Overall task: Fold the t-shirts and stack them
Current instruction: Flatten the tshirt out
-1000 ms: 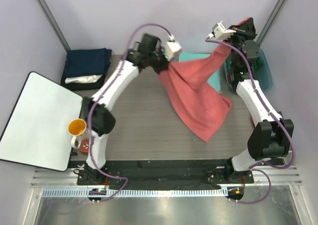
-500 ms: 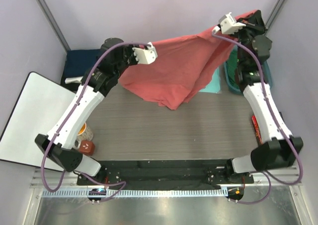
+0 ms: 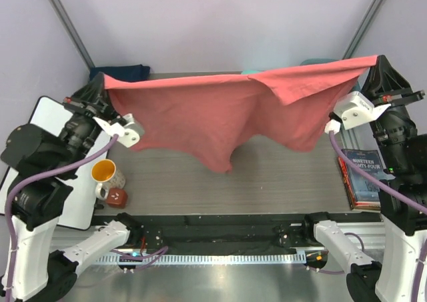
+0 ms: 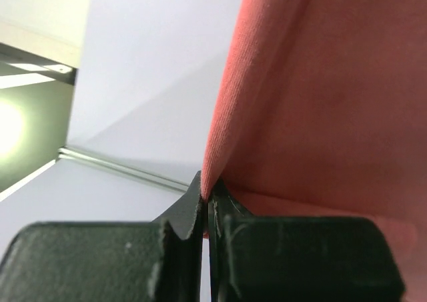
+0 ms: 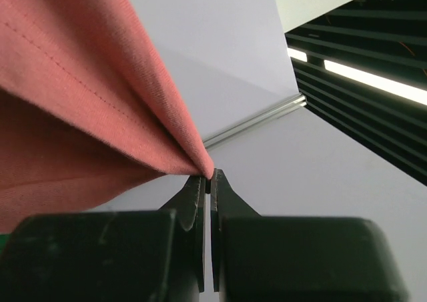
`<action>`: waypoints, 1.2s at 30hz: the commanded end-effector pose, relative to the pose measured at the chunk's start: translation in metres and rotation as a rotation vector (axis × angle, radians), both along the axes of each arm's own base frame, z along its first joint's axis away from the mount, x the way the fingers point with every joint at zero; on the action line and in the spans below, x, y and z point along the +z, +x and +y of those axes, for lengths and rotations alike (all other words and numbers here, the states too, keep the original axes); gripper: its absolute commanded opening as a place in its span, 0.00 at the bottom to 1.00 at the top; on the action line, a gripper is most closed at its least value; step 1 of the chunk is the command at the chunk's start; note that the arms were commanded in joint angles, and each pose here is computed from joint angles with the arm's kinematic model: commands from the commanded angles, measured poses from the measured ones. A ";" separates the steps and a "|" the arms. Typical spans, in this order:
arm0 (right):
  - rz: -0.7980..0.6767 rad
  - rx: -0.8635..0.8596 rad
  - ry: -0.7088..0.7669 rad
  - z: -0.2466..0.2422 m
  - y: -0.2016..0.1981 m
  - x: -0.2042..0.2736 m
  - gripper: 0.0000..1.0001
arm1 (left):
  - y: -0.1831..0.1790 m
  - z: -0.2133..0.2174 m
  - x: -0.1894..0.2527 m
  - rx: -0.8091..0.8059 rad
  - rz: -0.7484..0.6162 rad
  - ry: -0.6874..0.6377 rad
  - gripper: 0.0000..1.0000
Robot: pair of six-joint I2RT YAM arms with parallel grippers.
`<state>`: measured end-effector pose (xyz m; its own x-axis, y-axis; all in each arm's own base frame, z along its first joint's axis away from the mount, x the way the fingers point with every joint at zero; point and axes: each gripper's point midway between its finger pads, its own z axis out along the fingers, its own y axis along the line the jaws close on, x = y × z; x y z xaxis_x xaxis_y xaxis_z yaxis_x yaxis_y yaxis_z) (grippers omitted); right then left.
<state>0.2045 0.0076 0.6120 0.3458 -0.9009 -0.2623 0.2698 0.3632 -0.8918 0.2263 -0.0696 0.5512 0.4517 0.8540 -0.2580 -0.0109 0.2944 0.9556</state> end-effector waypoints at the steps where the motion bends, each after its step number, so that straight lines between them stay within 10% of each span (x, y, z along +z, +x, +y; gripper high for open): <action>1: 0.134 -0.040 0.027 -0.005 0.043 -0.035 0.01 | 0.013 -0.002 0.007 0.027 -0.018 0.007 0.00; 18: 0.280 -0.164 -0.018 -0.009 0.203 -0.173 0.01 | 0.072 -0.069 -0.232 -0.161 0.568 0.376 0.00; 28: 0.384 -0.074 -0.197 0.011 0.199 -0.229 0.01 | 0.023 -0.074 -0.323 -0.335 0.943 0.499 0.00; 36: 0.822 0.125 -0.363 0.033 0.149 -0.329 0.01 | -0.049 -0.072 -0.376 -0.534 1.491 0.593 0.00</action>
<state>0.3870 0.0277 0.3132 0.2027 -0.9611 -0.1877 -0.3458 0.1090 -0.9319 0.2373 -0.1507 0.1939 0.4517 0.8310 -0.3246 0.8738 -0.3386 0.3492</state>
